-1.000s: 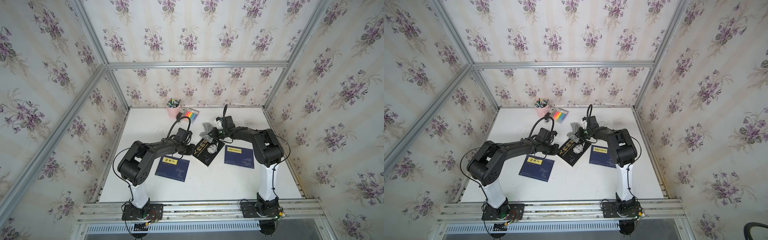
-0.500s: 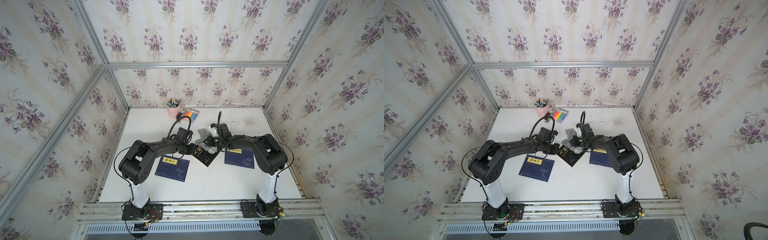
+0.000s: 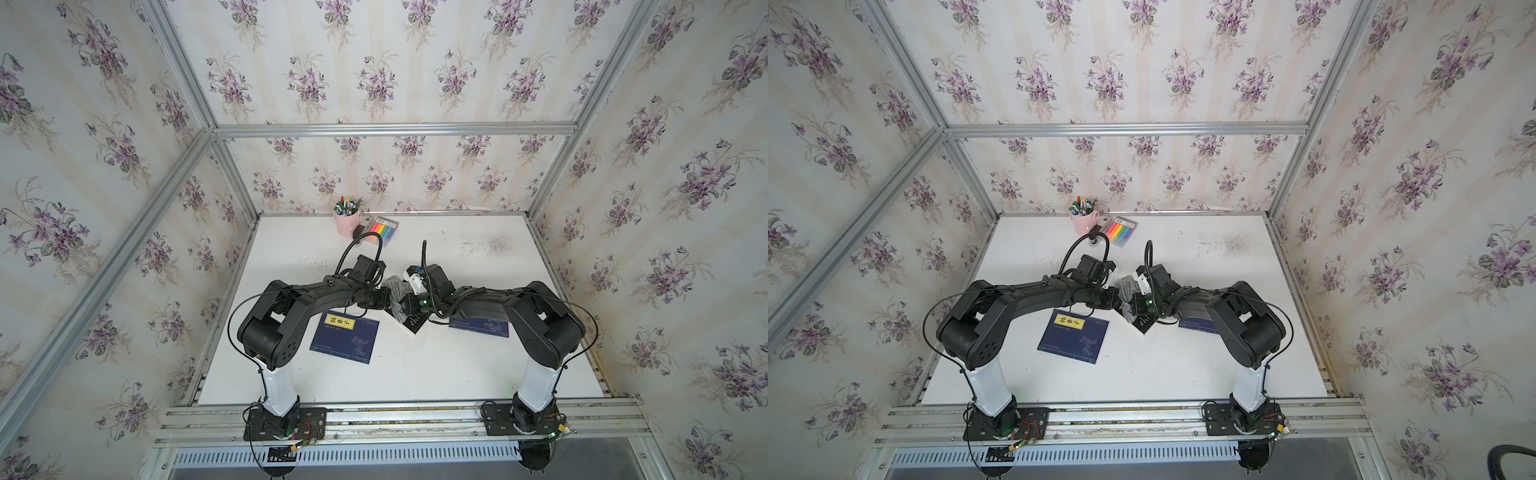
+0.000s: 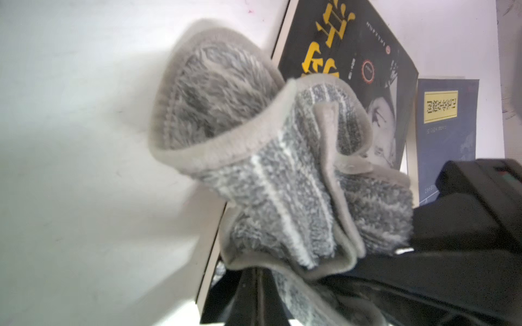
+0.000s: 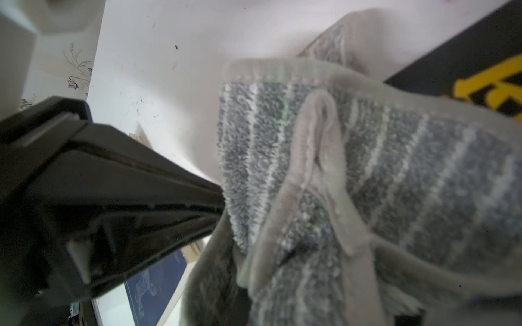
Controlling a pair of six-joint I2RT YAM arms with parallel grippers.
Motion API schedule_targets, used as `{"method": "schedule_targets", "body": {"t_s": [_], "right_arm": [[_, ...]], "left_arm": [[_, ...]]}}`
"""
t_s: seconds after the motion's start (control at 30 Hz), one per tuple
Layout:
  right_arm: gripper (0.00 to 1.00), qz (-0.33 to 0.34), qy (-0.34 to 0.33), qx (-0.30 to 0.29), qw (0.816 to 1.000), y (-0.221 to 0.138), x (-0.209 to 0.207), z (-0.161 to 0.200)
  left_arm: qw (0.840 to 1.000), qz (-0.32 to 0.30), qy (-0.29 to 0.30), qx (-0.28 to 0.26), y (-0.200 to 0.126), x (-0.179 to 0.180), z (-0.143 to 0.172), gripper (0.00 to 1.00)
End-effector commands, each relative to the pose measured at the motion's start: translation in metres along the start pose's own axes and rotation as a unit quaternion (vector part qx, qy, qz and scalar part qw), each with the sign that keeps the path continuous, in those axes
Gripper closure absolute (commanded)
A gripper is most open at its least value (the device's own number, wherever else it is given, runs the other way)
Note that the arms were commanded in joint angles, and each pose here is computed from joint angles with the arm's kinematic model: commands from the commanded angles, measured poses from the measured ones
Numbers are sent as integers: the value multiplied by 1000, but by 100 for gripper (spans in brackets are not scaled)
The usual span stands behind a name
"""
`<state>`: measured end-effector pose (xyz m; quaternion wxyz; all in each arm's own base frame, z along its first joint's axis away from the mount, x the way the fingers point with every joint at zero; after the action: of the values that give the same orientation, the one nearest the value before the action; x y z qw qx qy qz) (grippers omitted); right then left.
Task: Wipe the cover of the book
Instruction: Wipe the dirt from the cover of the book.
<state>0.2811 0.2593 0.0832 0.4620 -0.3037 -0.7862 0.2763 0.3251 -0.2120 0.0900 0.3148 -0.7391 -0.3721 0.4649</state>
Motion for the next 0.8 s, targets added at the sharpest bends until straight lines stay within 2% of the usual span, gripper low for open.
{"method": "schedule_targets", "body": {"t_s": [0.0, 0.2, 0.53, 0.77], "right_arm": [[100, 60, 19, 52, 997, -3, -20, 24], [100, 75, 56, 34, 995, -13, -45, 20], [100, 111, 132, -38, 984, -55, -109, -16], [100, 112, 137, -43, 983, -65, -113, -16]], "left_arm": [[999, -28, -6, 27, 4, 9, 12, 96], [999, -31, -5, 28, 3, 9, 14, 96], [999, -29, -6, 28, 3, 9, 15, 97], [999, -29, -4, 25, 1, 8, 14, 97]]}}
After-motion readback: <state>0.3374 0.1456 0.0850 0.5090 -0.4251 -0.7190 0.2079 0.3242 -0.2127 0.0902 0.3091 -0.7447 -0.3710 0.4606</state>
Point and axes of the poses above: each gripper's point midway between its finger pads, its own y axis out along the fingers, its own x axis along the line the jaws close on, z = x × y, the point moved 8 cm from there along -y, back along the fingers
